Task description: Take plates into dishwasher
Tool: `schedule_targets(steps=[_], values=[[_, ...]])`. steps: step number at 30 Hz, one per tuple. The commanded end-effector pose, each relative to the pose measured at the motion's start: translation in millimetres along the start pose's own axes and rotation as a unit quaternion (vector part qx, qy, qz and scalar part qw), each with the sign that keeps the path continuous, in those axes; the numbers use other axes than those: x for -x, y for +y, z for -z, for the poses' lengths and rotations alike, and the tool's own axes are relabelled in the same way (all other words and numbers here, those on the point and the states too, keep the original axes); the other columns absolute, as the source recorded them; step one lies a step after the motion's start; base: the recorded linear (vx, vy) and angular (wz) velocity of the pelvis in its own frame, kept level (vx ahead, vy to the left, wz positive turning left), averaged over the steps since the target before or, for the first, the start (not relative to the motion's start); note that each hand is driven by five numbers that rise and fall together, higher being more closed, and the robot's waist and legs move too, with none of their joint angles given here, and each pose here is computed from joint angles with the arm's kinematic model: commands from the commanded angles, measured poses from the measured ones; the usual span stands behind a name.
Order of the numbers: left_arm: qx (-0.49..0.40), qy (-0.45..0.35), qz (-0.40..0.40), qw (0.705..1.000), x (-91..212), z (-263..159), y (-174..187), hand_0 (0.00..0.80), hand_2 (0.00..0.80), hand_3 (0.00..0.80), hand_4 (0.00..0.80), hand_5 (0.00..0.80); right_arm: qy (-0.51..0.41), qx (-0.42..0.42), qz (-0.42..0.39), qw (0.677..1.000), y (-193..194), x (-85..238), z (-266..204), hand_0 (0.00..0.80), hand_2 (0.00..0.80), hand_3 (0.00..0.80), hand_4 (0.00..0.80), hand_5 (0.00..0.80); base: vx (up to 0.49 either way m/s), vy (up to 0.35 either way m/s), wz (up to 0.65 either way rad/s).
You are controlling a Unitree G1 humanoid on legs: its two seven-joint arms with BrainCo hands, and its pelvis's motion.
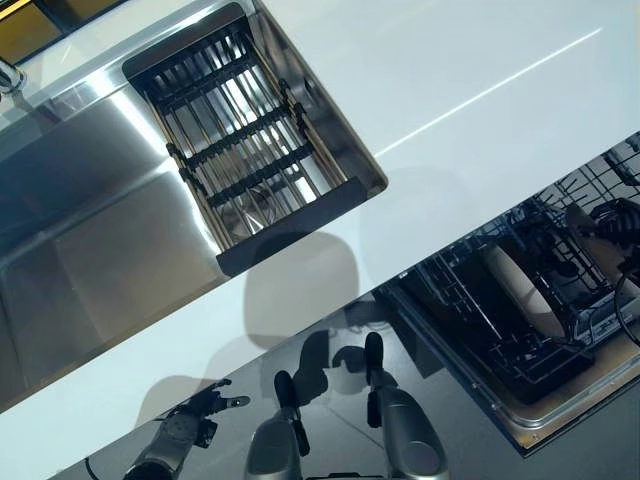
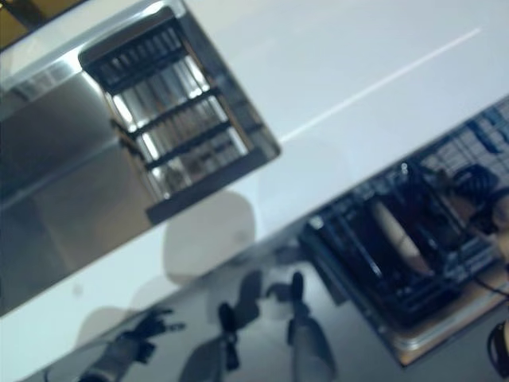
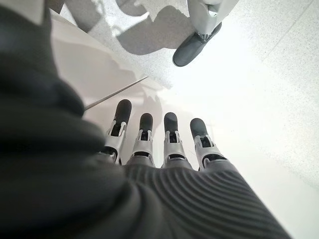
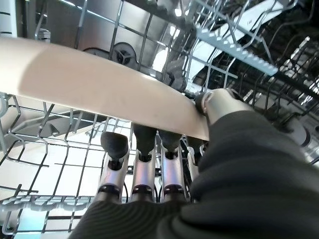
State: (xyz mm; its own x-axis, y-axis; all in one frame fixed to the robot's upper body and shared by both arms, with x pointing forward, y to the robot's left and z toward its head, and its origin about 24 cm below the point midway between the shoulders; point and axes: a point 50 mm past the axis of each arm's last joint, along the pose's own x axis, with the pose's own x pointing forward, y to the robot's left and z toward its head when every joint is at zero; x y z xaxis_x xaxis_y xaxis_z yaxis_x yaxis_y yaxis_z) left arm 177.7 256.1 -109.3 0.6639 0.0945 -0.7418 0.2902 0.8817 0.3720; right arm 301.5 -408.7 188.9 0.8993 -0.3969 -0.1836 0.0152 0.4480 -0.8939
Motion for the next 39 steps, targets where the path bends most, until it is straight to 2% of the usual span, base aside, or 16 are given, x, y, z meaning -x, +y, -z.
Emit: schedule_targets(steps=[1, 21, 37, 38, 39], values=[[-0.01, -0.044, -0.054, 0.998, 0.3, -23.2, 43.9, 0.0, 0.0, 0.0, 0.0, 0.0, 0.04, 0.043, 0.04, 0.997, -11.3, -1.8, 8.0, 0.8, 0.8, 0.8, 0.8, 0.8, 0.0, 0.0, 0.0], [-0.013, -0.061, -0.033, 0.997, -2.5, -34.9, 30.9, 0.0, 0.0, 0.0, 0.0, 0.0, 0.034, 0.04, 0.145, 0.988, -30.3, 2.5, -0.8, 0.8, 0.8, 0.8, 0.8, 0.8, 0.0, 0.008, 0.01], [-0.02, -0.063, -0.026, 0.997, -2.8, -35.3, 26.2, 0.0, 0.0, 0.0, 0.0, 0.0, 0.069, 0.042, 0.114, 0.99, -21.3, 0.0, 7.5, 0.8, 0.8, 0.8, 0.8, 0.8, 0.0, 0.0, 0.0], [-0.02, -0.063, -0.026, 0.997, -2.8, -35.1, 25.8, 0.0, 0.0, 0.0, 0.0, 0.0, 0.069, 0.041, 0.114, 0.99, -18.9, -0.3, 8.8, 0.521, 0.521, 0.521, 0.521, 0.521, 0.0, 0.0, 0.0], [-0.02, -0.062, -0.027, 0.998, -3.0, -35.3, 26.2, 0.0, 0.0, 0.0, 0.0, 0.0, 0.071, 0.038, 0.113, 0.99, -17.3, -0.3, 10.5, 0.16, 0.16, 0.16, 0.16, 0.16, 0.0, 0.0, 0.0]])
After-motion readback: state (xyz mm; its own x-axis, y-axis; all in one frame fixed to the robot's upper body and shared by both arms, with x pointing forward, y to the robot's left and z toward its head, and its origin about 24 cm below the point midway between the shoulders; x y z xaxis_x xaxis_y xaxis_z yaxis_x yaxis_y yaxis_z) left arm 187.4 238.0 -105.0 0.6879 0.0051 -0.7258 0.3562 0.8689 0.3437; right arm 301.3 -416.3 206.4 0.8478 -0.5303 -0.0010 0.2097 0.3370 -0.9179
